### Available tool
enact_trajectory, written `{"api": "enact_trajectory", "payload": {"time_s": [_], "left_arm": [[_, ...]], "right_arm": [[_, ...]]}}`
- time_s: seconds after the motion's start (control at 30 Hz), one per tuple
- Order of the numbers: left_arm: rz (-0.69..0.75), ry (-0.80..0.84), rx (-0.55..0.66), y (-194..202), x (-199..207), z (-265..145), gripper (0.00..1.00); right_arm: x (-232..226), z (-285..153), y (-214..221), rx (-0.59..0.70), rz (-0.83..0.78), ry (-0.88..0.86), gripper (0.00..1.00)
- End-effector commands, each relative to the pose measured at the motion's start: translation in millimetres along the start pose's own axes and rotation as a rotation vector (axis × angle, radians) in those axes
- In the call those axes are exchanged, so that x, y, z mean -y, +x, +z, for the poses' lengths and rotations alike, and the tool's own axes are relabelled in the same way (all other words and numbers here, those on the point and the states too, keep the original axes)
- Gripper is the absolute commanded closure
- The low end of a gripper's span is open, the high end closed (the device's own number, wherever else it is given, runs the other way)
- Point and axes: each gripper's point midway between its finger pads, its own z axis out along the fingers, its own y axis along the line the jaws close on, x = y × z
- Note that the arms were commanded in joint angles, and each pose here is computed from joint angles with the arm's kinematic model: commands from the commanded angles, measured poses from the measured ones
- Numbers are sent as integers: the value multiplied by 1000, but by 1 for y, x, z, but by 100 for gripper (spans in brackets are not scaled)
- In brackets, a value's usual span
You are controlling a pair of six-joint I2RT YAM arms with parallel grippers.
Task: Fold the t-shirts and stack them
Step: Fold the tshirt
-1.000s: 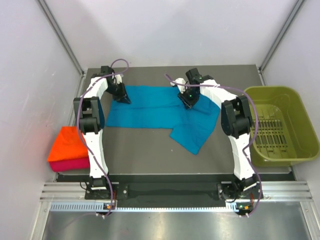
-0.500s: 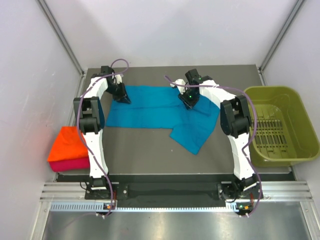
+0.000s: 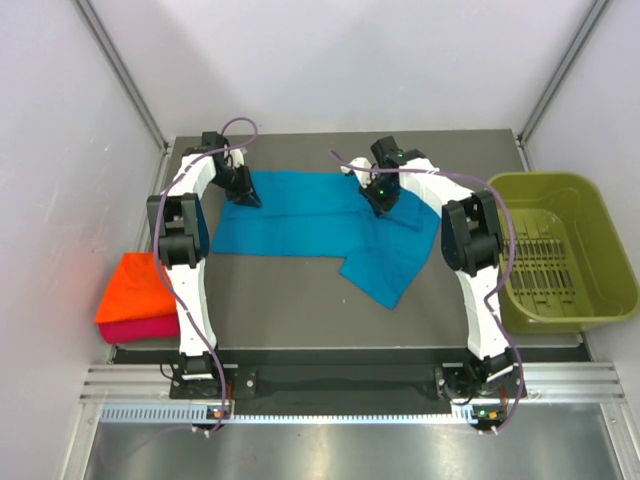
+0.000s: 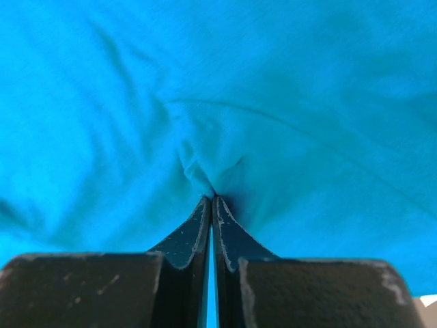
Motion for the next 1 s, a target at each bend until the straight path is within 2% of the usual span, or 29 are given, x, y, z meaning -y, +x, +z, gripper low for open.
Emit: {"api": "enact_trajectory", "payload": {"time_s": [0.0, 0.67, 0.73, 0.77, 0.83, 0.97], "left_arm": [[28, 29, 68, -18, 15, -15, 85], [37, 37, 83, -24, 20, -15, 85], [39, 38, 86, -24, 21, -17, 85], [37, 36, 87, -24, 20, -17, 85], [37, 37, 86, -24, 21, -17, 85], [44, 33, 91, -26, 21, -18, 85]], "right_arm": [[-19, -61, -38, 115, -25, -42, 100], [-79, -57, -46, 104, -49, -268, 99], [-78, -55, -45, 96, -49, -261, 93], [-76, -53, -42, 85, -48, -253, 81], [-75, -49, -36, 59, -41, -247, 68], [-68, -53, -31, 61, 16, -234, 62]]}}
